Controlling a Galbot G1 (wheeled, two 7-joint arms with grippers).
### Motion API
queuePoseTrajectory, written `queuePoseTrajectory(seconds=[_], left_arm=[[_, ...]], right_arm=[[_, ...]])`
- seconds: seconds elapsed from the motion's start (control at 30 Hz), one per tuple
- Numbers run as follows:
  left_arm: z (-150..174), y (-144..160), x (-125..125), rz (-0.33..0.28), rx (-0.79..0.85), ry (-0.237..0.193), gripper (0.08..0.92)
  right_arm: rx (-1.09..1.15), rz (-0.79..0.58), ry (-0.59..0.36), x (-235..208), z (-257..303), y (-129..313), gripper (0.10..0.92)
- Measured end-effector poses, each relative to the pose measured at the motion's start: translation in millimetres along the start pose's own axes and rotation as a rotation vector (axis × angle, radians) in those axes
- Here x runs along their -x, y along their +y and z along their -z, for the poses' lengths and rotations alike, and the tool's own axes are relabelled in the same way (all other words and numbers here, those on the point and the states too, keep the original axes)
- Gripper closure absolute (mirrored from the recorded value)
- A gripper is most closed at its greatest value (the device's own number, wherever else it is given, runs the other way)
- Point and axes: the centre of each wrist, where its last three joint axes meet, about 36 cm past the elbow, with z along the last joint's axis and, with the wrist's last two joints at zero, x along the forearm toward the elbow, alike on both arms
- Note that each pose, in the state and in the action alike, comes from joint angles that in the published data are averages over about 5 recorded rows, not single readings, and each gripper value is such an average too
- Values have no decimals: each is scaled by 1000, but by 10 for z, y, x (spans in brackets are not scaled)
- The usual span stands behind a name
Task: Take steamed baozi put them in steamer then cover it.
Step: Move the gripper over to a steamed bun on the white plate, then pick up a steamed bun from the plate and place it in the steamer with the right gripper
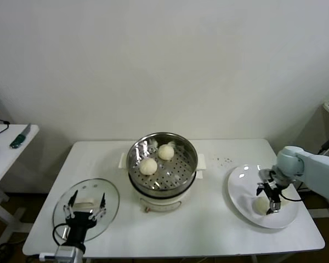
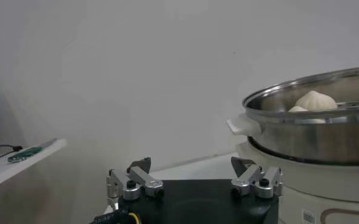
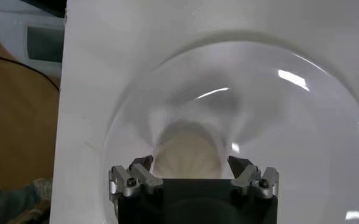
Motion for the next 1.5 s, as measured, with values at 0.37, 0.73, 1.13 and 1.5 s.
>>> queuePoseTrajectory(seconds=[0.37, 0.73, 1.13, 1.5], left_arm=[[4, 1, 6, 1, 0, -1, 177], [14, -8, 4, -2, 0, -1, 177], [29, -41, 13, -13, 4, -8, 177], [45, -59, 11, -23, 10, -7, 177]], right_arm=[[0, 8, 10, 24, -73, 11, 288], [-17, 3, 11, -61, -72, -61, 335], [-265, -79, -2, -947, 437, -613, 335], [-699, -186, 46, -2262, 1542, -986, 334]])
